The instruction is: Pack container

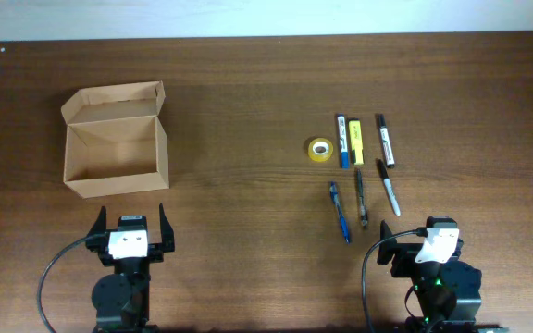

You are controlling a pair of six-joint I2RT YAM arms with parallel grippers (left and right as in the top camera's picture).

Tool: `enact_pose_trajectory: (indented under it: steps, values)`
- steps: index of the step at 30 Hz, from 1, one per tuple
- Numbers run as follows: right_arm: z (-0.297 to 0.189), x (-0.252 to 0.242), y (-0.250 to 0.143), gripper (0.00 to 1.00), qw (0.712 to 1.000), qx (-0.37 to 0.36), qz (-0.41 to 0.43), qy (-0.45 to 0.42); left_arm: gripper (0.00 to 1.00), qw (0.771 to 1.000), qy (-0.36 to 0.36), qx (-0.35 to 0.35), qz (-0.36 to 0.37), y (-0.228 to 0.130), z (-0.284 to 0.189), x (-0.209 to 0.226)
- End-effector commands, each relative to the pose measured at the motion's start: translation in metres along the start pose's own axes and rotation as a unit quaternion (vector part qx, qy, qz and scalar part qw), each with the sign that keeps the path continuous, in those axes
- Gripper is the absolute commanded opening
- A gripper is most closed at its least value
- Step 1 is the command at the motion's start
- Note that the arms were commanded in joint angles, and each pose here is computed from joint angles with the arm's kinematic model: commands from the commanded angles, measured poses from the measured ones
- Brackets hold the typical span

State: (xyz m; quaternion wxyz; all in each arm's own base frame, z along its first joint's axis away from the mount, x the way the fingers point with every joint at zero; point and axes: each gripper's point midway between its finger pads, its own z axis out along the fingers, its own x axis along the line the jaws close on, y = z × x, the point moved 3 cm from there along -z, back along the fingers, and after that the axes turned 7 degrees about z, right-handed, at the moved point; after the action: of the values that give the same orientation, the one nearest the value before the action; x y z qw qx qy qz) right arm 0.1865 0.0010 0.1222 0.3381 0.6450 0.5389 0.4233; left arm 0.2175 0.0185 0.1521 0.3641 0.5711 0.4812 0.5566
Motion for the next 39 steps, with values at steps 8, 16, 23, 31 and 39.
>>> enact_pose_trajectory:
  steps: [8,16,23,31,39]
  values:
    - [0.0,-0.003,0.0,0.99,1.0,-0.003,0.004,-0.009,1.0,0.998,-0.059,-0.012,0.004,0.002,-0.001,-0.017]
    - [0.0,-0.003,0.0,0.99,1.0,-0.003,0.004,-0.009,1.0,0.98,-0.152,-0.095,-0.089,0.049,-0.013,-0.034]
    - [0.0,-0.003,0.0,0.99,1.0,-0.003,0.004,-0.009,1.0,0.991,-0.067,-0.024,-0.117,0.105,-0.013,0.01]
    - [0.0,-0.003,0.0,0.99,1.0,-0.003,0.004,-0.009,1.0,0.978,-0.106,0.177,-0.037,0.177,0.085,0.022]
    - [0.0,-0.003,0.0,0.99,1.0,-0.003,0.004,-0.009,1.0,0.933,-0.172,0.314,-0.036,0.169,0.183,-0.001]
